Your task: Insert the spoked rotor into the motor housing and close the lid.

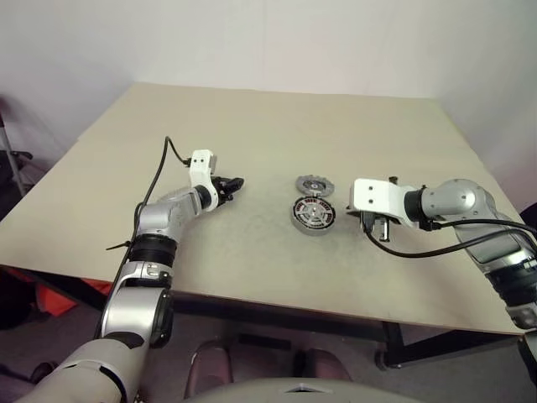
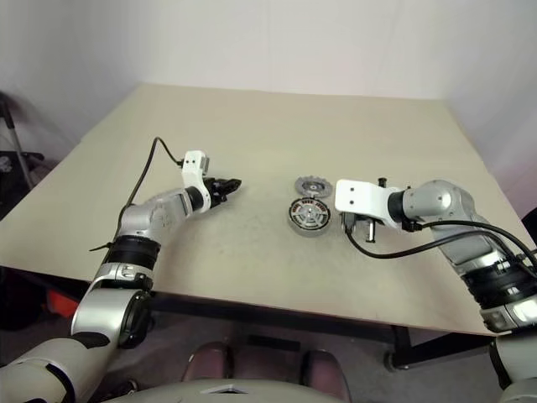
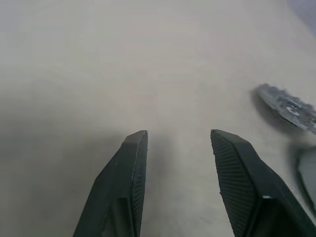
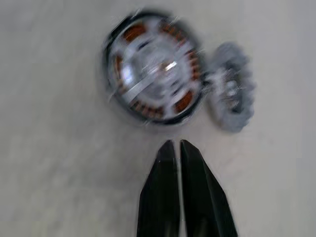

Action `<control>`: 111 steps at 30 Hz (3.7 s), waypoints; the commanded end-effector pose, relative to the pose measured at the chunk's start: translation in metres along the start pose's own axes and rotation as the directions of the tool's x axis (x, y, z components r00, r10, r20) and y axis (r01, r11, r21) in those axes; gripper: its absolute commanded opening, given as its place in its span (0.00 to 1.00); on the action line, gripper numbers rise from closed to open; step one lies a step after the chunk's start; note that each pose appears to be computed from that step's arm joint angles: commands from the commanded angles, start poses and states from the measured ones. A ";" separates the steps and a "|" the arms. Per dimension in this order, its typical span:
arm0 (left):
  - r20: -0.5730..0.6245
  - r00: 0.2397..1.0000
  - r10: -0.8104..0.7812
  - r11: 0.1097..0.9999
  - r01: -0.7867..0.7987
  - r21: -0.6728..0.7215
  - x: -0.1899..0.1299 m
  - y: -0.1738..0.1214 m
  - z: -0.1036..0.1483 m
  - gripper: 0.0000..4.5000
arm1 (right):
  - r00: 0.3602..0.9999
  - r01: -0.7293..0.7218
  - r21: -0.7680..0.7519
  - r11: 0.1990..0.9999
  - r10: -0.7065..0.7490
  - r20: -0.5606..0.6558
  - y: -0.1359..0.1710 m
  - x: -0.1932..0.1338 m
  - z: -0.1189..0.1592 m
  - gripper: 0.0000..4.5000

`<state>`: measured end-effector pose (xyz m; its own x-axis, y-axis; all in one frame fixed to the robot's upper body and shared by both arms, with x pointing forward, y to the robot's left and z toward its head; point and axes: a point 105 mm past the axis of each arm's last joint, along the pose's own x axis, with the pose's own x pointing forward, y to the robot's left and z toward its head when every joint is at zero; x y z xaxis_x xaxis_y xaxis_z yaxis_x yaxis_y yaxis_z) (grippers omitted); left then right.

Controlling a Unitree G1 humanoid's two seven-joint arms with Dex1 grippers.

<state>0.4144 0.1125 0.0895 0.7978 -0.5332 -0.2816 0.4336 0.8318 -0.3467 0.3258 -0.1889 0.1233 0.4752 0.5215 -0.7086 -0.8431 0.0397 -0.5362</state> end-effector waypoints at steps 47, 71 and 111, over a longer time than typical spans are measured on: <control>-0.012 0.999 0.051 0.995 -0.050 0.081 -0.010 0.006 -0.015 0.48 | 0.980 -0.196 -0.409 0.891 0.195 -0.045 -0.011 0.046 0.017 0.04; -0.027 0.998 0.051 0.997 -0.049 0.065 -0.007 0.003 -0.023 0.48 | 0.970 -0.231 0.220 0.948 0.205 0.133 0.007 0.011 0.038 0.04; -0.005 0.996 0.094 0.993 -0.094 0.075 -0.014 0.018 -0.013 0.48 | 0.977 -0.205 0.765 0.611 0.088 0.192 0.007 0.071 0.085 0.23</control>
<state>0.3979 0.1255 0.0599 0.8053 -0.4718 -0.3590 0.3897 0.8776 -0.2792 0.3328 -0.0835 0.1011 0.3355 0.6592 -0.6729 -0.7852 0.5904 0.1868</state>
